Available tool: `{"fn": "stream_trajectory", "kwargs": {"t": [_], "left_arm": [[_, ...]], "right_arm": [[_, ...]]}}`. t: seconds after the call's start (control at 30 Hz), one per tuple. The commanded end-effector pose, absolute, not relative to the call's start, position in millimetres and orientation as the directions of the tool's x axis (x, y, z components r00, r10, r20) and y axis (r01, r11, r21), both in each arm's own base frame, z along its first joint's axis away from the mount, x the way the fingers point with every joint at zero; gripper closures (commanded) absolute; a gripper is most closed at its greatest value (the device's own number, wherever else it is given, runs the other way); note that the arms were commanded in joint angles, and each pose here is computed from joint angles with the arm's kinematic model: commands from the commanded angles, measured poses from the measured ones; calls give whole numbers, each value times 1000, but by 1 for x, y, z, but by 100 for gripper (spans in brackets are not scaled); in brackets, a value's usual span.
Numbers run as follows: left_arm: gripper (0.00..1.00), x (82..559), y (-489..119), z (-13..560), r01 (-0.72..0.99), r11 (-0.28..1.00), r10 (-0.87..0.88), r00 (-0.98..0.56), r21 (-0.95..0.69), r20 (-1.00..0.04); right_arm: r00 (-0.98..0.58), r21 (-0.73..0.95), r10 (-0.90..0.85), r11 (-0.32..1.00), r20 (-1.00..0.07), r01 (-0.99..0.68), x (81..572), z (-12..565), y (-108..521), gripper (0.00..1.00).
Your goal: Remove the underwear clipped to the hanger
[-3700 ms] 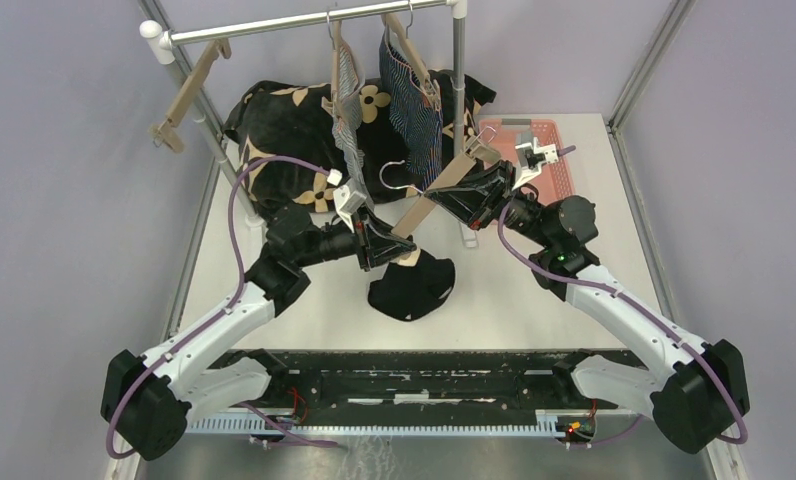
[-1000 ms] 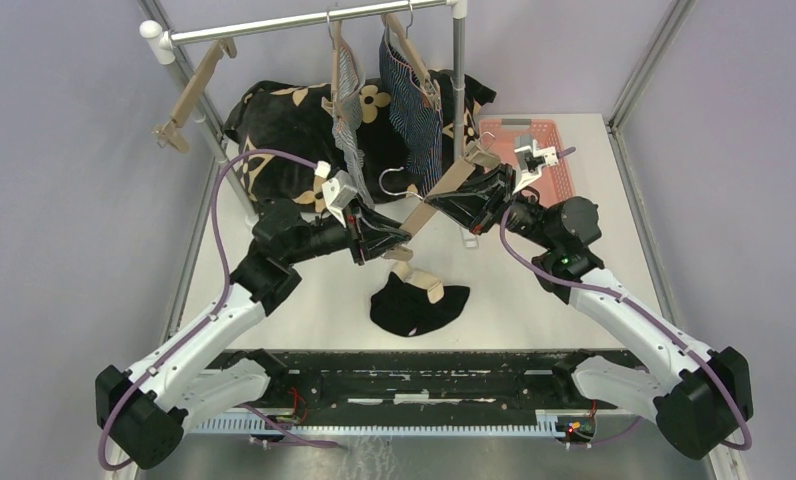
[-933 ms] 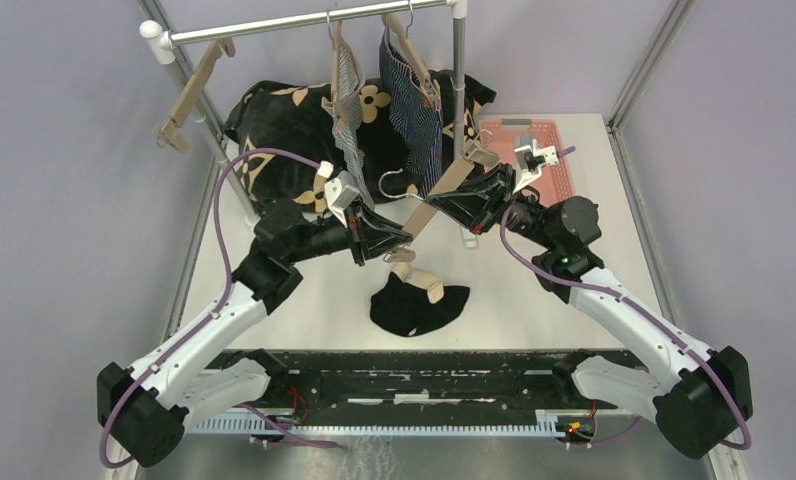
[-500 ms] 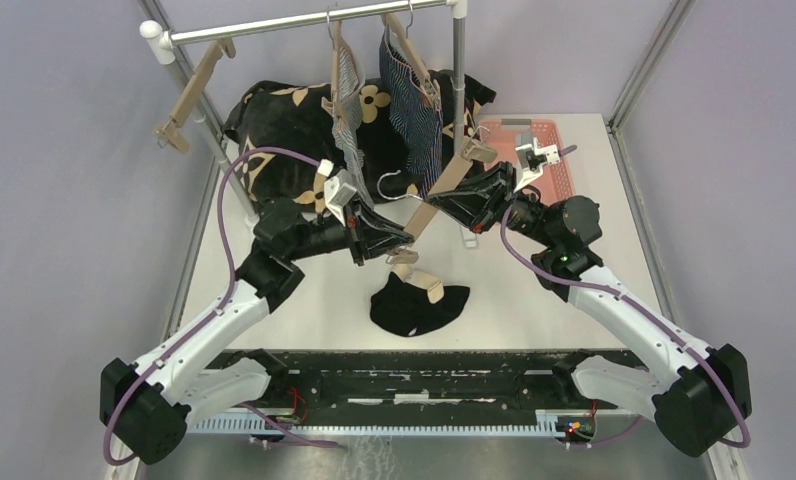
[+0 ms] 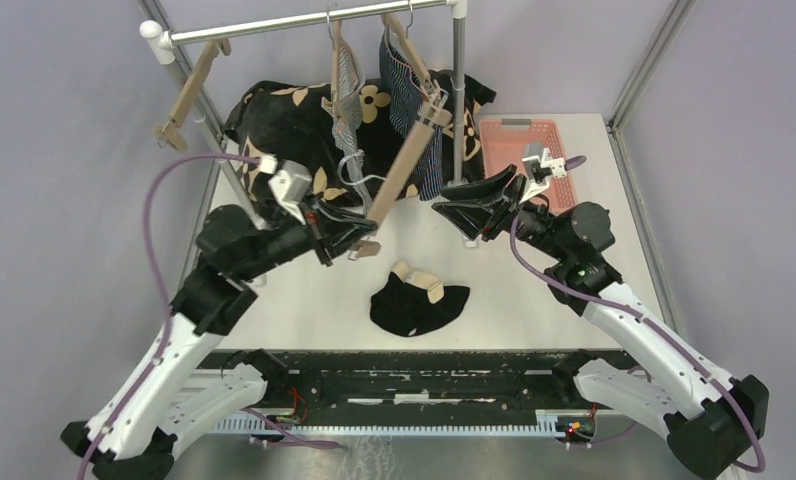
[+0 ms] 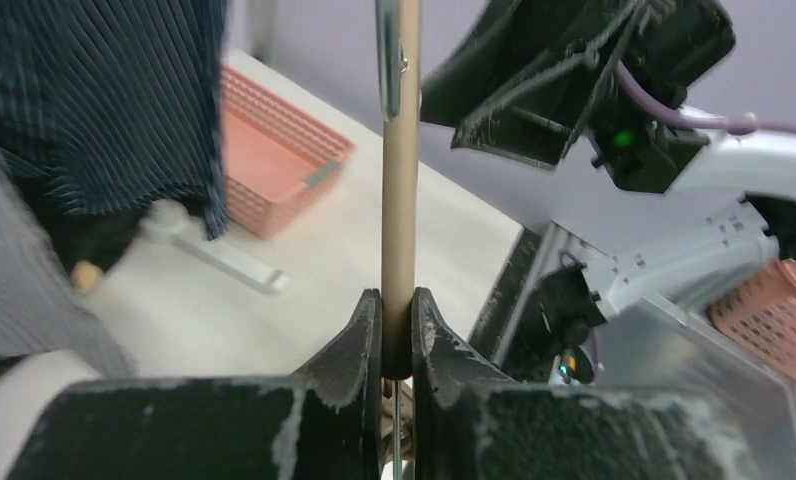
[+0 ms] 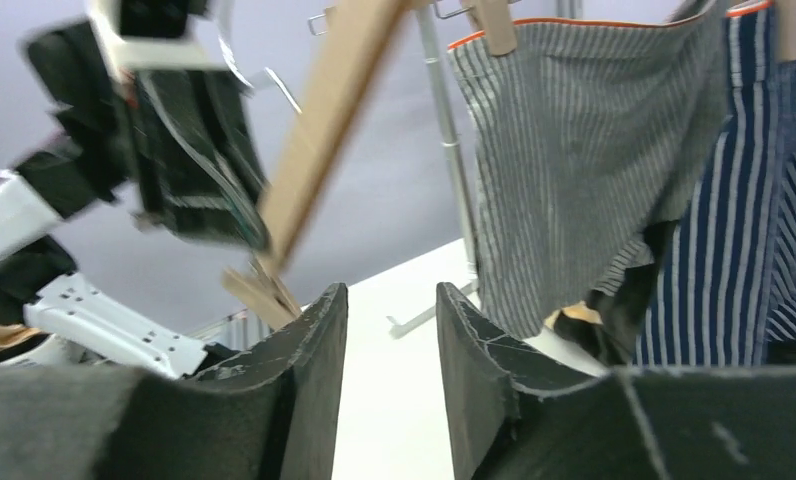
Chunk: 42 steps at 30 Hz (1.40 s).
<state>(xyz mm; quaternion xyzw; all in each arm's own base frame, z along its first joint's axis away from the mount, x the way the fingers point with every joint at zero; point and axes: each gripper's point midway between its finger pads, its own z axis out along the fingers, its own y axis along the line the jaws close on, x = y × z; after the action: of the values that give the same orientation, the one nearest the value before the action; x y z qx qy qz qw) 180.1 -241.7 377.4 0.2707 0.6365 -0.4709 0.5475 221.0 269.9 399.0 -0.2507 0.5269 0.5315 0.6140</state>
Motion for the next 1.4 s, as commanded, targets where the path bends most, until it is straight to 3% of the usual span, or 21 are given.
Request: {"fn": "stream_trajectory", "kwargs": {"t": [0.0,0.23,0.37,0.6,1.07,1.37], "left_arm": [[97,174,-188,419,749,618,-182,-159,-238,-970],[97,163,-121,444,537,806,-206,-135,-247,-969],[97,165,-72,446,324,914,-222,-107,-246,-969],[97,180,-38,423,82,977,-180,-176,-197,-968],[97,281,-93,444,81,997,33,-245,14,-969],[97,330,-66,448,28,999,48,-304,42,-951]], "right_arm": [[-58,213,343,436,-938,-874,237,386,258,53],[-66,211,309,463,-949,-861,240,376,256,55],[-58,201,288,495,-956,-845,242,372,251,57],[-36,186,286,518,-957,-835,240,373,245,57],[-38,187,276,537,-960,-823,240,371,241,58],[-16,174,274,563,-962,-808,236,374,232,59]]}}
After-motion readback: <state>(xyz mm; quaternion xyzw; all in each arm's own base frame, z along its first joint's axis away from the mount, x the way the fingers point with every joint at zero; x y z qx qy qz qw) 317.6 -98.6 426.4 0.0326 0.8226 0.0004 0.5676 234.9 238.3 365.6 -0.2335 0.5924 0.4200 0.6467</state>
